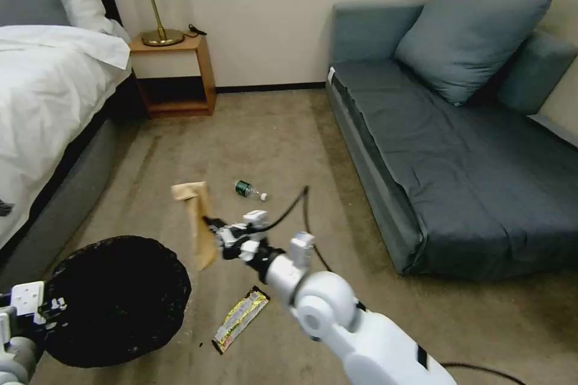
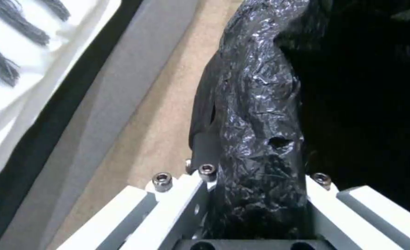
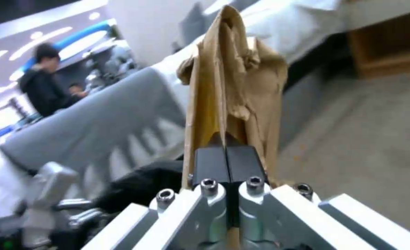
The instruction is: Pick up the trash bin, then pick up the garbage on the floor and place it into the trash bin.
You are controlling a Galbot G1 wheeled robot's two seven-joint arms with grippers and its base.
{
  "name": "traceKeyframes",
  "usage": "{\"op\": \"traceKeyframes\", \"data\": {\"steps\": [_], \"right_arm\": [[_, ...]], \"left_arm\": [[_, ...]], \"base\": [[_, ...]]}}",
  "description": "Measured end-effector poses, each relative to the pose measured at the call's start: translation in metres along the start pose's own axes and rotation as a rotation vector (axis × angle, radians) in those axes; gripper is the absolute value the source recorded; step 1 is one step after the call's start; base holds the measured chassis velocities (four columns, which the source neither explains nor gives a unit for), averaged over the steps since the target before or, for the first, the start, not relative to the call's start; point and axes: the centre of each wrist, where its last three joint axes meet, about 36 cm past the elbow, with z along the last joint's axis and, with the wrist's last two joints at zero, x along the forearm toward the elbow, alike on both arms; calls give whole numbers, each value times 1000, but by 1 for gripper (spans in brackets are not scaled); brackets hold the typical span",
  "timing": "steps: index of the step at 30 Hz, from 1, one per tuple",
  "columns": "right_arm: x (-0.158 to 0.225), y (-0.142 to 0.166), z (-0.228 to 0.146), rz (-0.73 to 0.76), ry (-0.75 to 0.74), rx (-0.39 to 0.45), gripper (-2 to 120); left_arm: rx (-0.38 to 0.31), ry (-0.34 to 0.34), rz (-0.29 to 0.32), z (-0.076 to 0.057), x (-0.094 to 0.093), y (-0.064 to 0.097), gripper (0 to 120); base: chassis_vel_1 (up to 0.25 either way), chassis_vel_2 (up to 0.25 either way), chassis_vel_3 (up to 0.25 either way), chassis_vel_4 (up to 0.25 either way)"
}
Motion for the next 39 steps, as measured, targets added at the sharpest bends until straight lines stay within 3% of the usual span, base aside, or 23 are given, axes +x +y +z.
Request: {"op": "traceKeyframes", "data": {"steps": [7,19,34,37,39], "right_arm": [[-59,34,16,-120,-9,52,0],[-80,54,30,-154,30,83,0],[-66,44,40,-115,59,69,53],[-51,32,38,-79,66,95,68],[-45,28,38,-69,70,102,71]], "left_arm": [[6,5,27,1,2,-10,2],[2,0,36,-2,4,-12,2],[17,10,44,0,5,-11,2],[27,12,26,0,0,-5,2],[30,12,21,0,-2,-3,2]], "base": [[0,0,0,0],[0,0,0,0],[0,0,0,0],[0,0,0,0],[0,0,0,0]]}}
